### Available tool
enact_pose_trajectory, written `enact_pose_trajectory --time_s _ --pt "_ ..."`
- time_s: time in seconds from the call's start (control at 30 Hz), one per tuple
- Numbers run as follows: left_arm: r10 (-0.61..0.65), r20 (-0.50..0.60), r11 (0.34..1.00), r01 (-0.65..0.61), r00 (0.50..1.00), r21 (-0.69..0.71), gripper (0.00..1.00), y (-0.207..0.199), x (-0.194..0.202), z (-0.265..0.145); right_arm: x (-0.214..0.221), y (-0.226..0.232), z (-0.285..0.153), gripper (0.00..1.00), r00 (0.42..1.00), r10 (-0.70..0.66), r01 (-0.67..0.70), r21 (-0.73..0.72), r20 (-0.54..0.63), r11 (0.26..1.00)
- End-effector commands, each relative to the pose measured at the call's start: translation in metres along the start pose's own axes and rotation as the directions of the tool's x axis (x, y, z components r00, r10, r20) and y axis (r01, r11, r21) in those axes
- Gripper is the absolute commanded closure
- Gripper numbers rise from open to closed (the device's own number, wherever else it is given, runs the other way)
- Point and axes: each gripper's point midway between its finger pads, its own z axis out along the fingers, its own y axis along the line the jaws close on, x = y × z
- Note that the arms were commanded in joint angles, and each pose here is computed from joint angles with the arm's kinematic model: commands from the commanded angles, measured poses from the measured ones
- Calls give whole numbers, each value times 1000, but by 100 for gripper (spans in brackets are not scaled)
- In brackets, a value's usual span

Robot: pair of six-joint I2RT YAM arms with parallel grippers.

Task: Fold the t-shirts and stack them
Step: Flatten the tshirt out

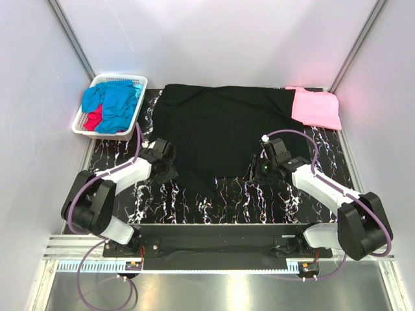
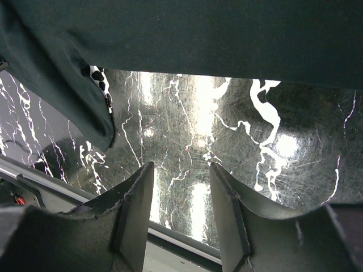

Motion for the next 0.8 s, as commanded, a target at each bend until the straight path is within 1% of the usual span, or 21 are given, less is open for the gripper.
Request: enact_pose_trajectory --time_s 0.0,0.13,0.37,0.5,0.63,0.67,0.73,0.77 --pt "2 11 997 -3 1000 72 60 -17 -9 4 -14 8 -9 49 998 -21 21 -5 56 1000" --pt "10 -5 993 -9 1000 117 60 -26 -7 5 -13 8 -10 49 998 -21 21 -2 58 1000" --pt "5 -24 994 -2 1000 111 61 -24 -3 7 -13 7 -10 50 998 -25 24 3 59 1000" --pt "1 -26 996 1 1000 86 66 -19 -2 7 -15 6 -11 49 998 -24 23 8 66 1000" --pt "-2 -17 998 3 1000 60 78 -15 -5 4 -15 4 -11 50 997 -22 21 16 69 1000" --pt "1 -16 999 0 1000 51 87 -14 -5 3 -16 5 -11 50 997 -24 23 16 75 1000" --pt "0 -15 999 1 1000 42 98 -12 -5 2 -16 5 -11 50 997 -25 24 19 72 1000" --pt "-1 -10 999 1 1000 46 100 -13 -6 -1 -16 3 -11 50 997 -24 22 23 72 999"
